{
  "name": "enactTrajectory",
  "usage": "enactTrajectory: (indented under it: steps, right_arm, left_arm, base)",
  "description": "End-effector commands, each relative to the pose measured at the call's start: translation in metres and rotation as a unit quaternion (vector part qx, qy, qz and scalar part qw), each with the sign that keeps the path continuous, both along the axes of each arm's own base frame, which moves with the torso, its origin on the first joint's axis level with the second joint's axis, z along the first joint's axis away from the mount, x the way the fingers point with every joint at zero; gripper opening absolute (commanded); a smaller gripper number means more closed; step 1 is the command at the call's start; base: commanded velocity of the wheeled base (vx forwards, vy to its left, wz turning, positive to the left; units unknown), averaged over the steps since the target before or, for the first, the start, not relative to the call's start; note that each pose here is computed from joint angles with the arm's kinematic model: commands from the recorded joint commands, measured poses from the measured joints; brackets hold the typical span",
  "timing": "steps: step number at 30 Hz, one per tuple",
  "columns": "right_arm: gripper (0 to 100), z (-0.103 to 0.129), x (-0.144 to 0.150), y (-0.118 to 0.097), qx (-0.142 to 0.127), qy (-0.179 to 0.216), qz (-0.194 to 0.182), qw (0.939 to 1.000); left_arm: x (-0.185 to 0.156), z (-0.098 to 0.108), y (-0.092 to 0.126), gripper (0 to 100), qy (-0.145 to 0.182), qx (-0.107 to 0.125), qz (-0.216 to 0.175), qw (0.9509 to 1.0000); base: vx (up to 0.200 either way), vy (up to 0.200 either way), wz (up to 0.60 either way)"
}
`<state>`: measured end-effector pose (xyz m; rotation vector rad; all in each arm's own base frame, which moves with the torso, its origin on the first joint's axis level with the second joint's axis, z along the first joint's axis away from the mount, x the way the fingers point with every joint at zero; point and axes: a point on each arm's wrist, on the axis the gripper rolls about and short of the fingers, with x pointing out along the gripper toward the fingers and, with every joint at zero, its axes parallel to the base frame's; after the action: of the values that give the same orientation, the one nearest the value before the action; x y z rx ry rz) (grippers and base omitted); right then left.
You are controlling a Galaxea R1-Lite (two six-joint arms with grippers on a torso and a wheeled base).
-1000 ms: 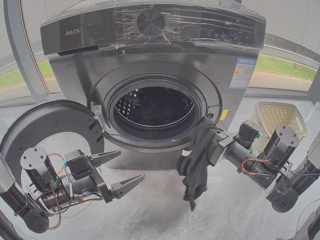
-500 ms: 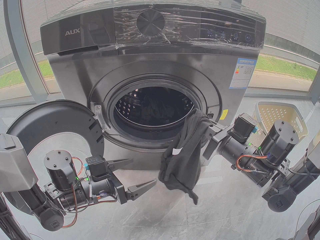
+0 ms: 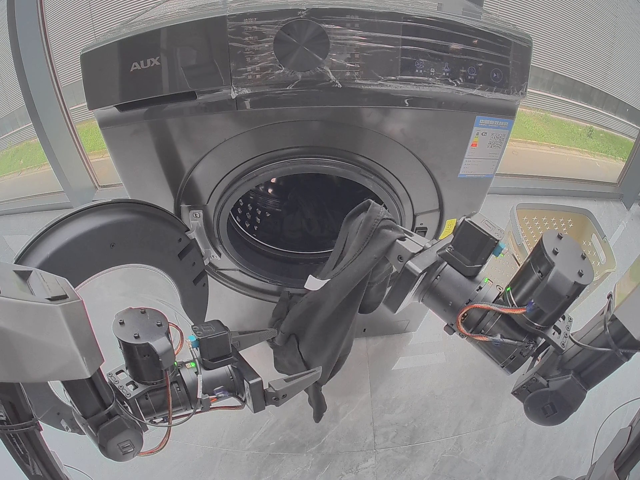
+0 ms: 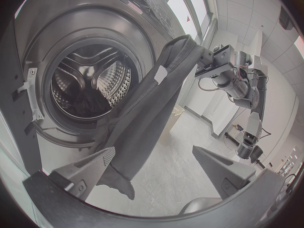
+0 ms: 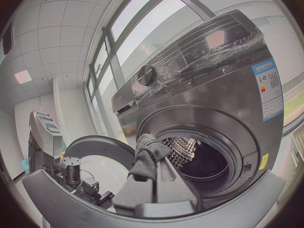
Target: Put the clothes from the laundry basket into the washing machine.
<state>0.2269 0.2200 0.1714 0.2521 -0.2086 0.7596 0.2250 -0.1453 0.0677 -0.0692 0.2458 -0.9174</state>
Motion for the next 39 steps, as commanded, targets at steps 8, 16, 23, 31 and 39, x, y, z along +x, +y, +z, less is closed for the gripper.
enactTrajectory:
  steps: [8, 16, 23, 31, 39]
  right_arm:
    - [0, 0.002, -0.007, 0.010, 0.005, -0.003, 0.016, 0.9998]
    - [0, 0.002, -0.009, 0.010, 0.007, -0.005, 0.017, 0.9998]
    - [0, 0.004, -0.011, 0.011, 0.007, -0.005, 0.020, 0.9998]
    - [0, 0.003, -0.016, 0.013, 0.007, -0.005, 0.027, 0.9996]
    - [0, 0.003, -0.018, 0.015, 0.007, -0.004, 0.032, 0.9995]
  left_arm:
    - [0.011, -0.015, -0.017, 100, 0.008, 0.006, -0.017, 0.9998]
    - [0.003, -0.023, -0.031, 100, 0.019, 0.014, -0.043, 0.9988]
    - [0.004, -0.029, -0.034, 100, 0.025, 0.019, -0.047, 0.9984]
    - [0.011, -0.032, -0.037, 100, 0.020, 0.021, -0.034, 0.9990]
    - [0.012, -0.032, -0.037, 100, 0.019, 0.021, -0.030, 0.9992]
  base:
    - [0.000, 0.000, 0.00]
    - [0.000, 0.000, 0.00]
    - [0.000, 0.000, 0.00]
    - [0.000, 0.000, 0.00]
    - [0.000, 0.000, 0.00]
